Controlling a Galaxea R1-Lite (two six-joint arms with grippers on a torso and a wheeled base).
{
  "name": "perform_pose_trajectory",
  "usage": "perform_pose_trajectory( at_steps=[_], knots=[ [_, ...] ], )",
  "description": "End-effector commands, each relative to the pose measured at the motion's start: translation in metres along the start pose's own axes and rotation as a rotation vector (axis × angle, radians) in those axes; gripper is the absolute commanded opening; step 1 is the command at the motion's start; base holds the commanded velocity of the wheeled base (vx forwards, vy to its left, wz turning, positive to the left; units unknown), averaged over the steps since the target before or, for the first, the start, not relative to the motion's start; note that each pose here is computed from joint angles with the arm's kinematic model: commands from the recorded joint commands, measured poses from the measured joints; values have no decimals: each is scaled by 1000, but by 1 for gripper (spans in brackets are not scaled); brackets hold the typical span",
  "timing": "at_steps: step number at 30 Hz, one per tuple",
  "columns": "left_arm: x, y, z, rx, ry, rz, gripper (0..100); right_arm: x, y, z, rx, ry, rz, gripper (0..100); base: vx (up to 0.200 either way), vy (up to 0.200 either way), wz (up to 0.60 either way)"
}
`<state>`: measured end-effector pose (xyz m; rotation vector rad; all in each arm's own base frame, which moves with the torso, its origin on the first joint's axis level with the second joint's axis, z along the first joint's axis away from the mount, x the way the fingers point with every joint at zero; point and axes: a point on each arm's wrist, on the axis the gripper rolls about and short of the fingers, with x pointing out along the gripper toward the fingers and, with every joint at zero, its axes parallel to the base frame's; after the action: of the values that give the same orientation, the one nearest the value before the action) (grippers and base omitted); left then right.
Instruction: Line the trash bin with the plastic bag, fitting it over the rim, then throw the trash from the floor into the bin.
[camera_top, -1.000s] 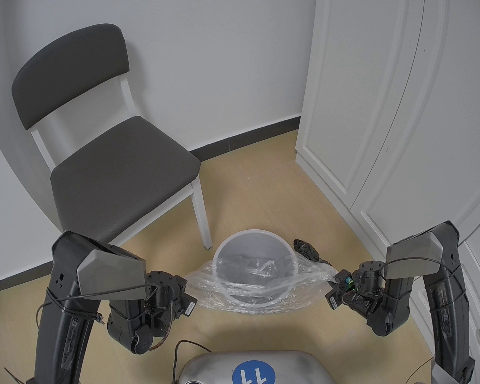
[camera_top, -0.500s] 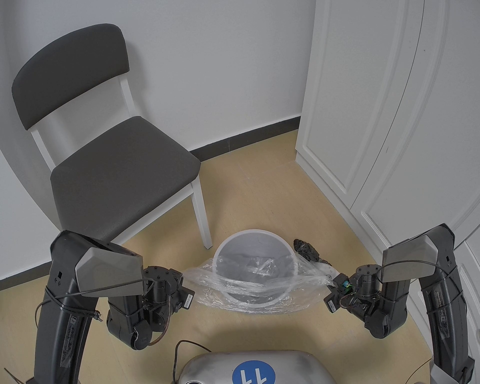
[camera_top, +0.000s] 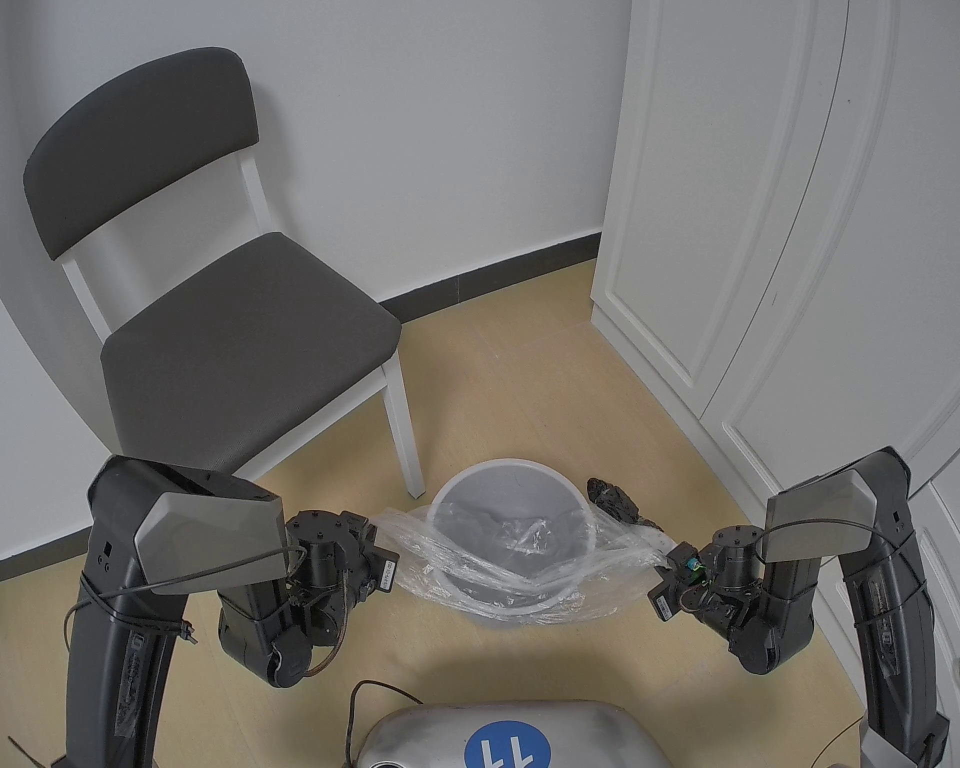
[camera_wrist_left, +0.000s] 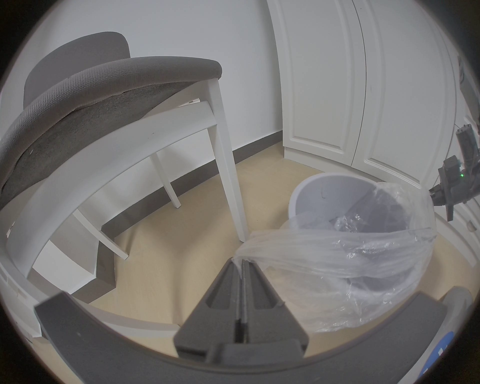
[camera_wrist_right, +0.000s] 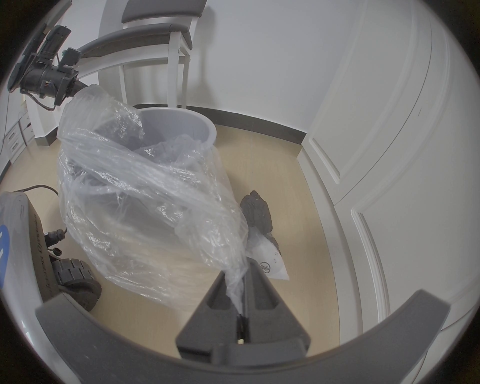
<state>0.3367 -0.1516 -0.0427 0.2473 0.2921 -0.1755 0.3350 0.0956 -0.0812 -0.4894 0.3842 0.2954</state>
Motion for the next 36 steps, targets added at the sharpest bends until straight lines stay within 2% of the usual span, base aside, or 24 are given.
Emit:
perform_pose_trajectory(
  at_steps=[1,5,6,12,18,19,24,27,31,36],
  knots=[
    [-1,-1,2,1,-3,-1,0,-2,-1,1,-1,-10,-5,0,0,0,0],
    [-2,-1,2,0,-3,-4,0,-8,-1,1,-5,-5,10,0,0,0,0],
    [-2,-1,2,0,-3,-4,0,-9,-2,2,-5,-7,10,100,0,0,0],
    [-3,-1,0,3,4,-6,0,-17,-9,9,8,-46,68,100,0,0,0],
    [-5,-5,1,6,3,-16,0,-33,-33,1,49,-106,240,100,0,0,0],
    [-5,-5,1,6,3,-16,0,-33,-33,1,49,-106,240,100,0,0,0],
    [-5,-5,0,8,4,-15,0,-47,-62,-22,131,-225,529,100,0,0,0],
    [-5,-5,0,8,4,-15,0,-49,-73,-29,192,-269,618,100,0,0,0],
    [-5,-5,0,8,4,-15,0,-53,-76,-17,268,-271,630,100,0,0,0],
    [-5,-7,-2,12,11,-20,0,-61,-69,-6,261,-274,653,100,0,0,0]
  ],
)
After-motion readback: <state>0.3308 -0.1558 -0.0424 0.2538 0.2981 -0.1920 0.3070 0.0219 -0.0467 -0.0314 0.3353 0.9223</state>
